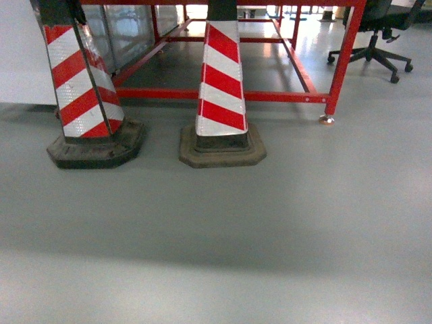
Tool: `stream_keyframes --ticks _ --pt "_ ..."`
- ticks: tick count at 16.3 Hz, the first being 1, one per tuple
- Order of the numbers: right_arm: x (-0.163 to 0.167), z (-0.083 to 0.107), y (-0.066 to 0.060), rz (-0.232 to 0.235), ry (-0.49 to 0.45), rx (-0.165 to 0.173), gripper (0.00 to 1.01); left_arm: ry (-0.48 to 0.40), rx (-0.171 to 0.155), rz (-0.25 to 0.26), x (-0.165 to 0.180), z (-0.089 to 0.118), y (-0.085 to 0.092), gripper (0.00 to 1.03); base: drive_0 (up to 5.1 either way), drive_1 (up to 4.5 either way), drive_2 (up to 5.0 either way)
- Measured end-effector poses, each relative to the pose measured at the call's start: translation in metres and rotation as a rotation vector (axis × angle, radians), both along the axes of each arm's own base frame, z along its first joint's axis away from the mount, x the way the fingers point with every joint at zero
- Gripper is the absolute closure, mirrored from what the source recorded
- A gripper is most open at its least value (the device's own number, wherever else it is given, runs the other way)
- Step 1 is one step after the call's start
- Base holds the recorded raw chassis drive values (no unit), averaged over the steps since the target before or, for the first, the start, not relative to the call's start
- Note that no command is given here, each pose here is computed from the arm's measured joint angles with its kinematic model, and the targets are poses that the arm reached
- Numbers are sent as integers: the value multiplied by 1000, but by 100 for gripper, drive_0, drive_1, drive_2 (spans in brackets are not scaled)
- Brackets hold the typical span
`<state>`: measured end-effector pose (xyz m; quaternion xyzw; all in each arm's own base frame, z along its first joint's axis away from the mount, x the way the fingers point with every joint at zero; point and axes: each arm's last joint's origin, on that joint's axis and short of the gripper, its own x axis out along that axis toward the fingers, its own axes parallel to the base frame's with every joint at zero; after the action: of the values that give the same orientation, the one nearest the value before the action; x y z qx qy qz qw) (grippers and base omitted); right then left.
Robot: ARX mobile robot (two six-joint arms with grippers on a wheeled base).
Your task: Pick capacitor and pack into box
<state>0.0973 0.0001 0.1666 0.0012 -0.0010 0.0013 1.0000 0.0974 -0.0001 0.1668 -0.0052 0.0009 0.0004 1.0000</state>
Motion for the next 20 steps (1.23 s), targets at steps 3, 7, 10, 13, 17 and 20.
stream_keyframes --ticks 3,7,10,13,17,20 --pt "0 0 0 -4 4 0 3 -2 0 -4 0 0 0 59 188 305 -455" --pt "0 0 0 -3 1 0 3 -2 0 -3 0 0 0 59 11 417 -395" --pt "0 0 0 -3 -2 0 3 0 0 -2 0 0 0 59 -7 407 -420" --pt "0 0 0 -3 0 0 3 -1 0 -2 0 0 0 59 -6 408 -421" --pt "0 0 0 -3 1 0 3 -4 0 -2 0 0 0 59 0 413 -414" --pt "0 0 0 -3 -2 0 3 2 0 -1 0 0 0 59 2 416 -411"
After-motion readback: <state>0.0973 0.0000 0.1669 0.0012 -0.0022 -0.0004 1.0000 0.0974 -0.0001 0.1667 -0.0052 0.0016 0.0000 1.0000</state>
